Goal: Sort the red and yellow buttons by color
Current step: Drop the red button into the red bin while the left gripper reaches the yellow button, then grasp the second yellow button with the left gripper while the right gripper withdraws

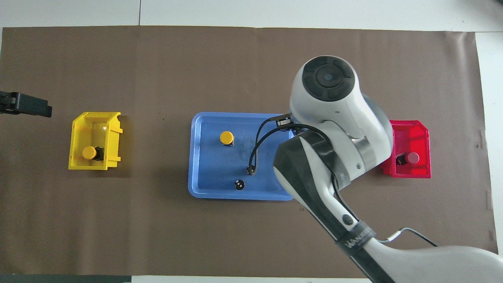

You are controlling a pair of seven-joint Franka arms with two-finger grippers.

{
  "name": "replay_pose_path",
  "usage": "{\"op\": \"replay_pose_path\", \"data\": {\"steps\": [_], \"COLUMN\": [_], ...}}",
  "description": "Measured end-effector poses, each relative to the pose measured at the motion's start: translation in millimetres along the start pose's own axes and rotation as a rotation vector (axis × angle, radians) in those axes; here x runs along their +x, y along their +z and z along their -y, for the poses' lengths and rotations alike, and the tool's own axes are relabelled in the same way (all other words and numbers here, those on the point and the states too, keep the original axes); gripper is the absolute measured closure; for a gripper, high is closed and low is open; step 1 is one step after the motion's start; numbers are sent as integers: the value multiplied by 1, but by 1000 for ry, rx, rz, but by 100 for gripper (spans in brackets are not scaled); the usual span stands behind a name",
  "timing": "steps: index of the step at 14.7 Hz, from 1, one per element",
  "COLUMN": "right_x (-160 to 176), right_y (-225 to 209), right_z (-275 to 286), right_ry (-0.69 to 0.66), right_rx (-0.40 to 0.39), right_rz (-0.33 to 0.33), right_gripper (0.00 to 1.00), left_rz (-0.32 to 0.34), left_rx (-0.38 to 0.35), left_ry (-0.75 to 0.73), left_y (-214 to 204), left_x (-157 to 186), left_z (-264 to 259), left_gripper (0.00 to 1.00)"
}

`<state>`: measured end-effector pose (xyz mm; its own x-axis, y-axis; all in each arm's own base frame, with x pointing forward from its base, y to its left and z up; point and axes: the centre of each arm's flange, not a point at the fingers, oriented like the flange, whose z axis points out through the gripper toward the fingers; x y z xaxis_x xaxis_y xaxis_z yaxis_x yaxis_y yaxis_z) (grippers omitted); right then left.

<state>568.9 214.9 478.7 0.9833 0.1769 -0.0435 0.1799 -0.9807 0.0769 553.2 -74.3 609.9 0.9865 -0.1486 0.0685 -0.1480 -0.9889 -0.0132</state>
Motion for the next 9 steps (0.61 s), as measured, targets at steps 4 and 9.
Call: {"op": "replay_pose_path", "data": {"steps": [4,9], "right_x": [-47,-76], "right_y": [12,82], "right_z": [-196,-262], "right_ry": [-116,-227], "right_rx": [23,16], "right_rz": [28,-44], "right_gripper": [59,59], "left_rz": [-6,5], "left_rx": [-35,-74], "left_ry": [-99,-178], "left_y": [98,183], "left_x": [19,4], "left_z": [-141,-289], "left_gripper": [0,0]}}
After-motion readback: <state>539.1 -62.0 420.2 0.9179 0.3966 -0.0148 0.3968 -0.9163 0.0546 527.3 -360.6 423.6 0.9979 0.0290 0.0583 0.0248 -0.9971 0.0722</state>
